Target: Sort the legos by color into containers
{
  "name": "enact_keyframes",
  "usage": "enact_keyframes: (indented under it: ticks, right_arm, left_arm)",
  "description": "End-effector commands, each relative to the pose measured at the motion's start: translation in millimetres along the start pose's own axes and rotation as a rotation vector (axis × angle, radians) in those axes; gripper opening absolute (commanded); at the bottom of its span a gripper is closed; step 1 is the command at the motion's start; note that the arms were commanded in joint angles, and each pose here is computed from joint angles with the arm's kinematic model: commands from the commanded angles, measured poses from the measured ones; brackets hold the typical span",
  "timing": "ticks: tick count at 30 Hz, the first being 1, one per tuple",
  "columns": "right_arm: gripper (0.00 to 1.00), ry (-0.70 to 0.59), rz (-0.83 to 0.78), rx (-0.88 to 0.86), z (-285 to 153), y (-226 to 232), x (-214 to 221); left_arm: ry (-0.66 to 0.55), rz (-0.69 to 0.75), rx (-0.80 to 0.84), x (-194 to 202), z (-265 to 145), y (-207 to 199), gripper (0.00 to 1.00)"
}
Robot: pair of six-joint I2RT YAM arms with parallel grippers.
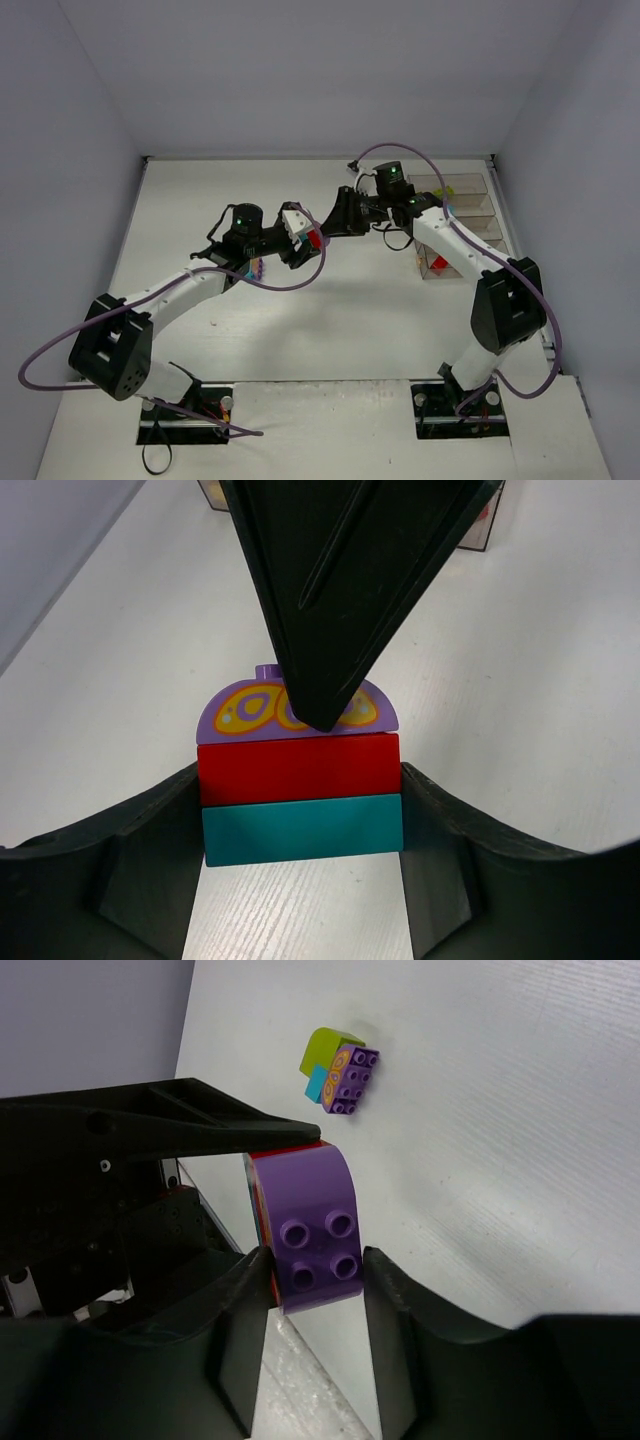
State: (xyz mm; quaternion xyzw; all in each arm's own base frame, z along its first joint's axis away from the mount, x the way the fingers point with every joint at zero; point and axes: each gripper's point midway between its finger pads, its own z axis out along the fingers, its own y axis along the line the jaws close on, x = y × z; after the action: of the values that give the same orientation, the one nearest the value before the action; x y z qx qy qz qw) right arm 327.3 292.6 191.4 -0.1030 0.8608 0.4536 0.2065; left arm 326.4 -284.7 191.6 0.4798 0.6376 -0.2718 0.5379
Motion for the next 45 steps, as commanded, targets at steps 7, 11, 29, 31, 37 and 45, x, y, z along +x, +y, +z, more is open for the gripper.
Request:
enact_keyframes:
  ticks: [7,11,29,31,37,45]
  right_arm:
    - [0.00,-0.068,-0.101,-0.031,-4,19,-24]
    - [0.00,-0.085,-0.136,-0.029,-10,22,-26]
    - [0.00,-0.153,-0.152,0.020,-46,-4,-31]
    - [0.00,-0.175,-0.136,0.037,-56,-13,-35]
    - [0.00,-0.210,-0.108,0.069,-74,-30,-38]
    - [0.00,-0.223,-0.090,0.115,-76,-43,-36]
  left_arm:
    - [-0.115,0.090,0.015,-35,-6,-4,0.26]
    - [-0.090,0.063,0.017,-24,-6,-7,0.24]
    - [-0.032,-0.033,-0.009,12,-9,-12,0.15]
    - [-0.036,-0.032,-0.007,10,-10,-13,0.15]
    - [-0.038,-0.034,-0.002,9,-11,-13,0.15]
    - [-0.032,-0.049,-0.009,12,-7,-13,0.15]
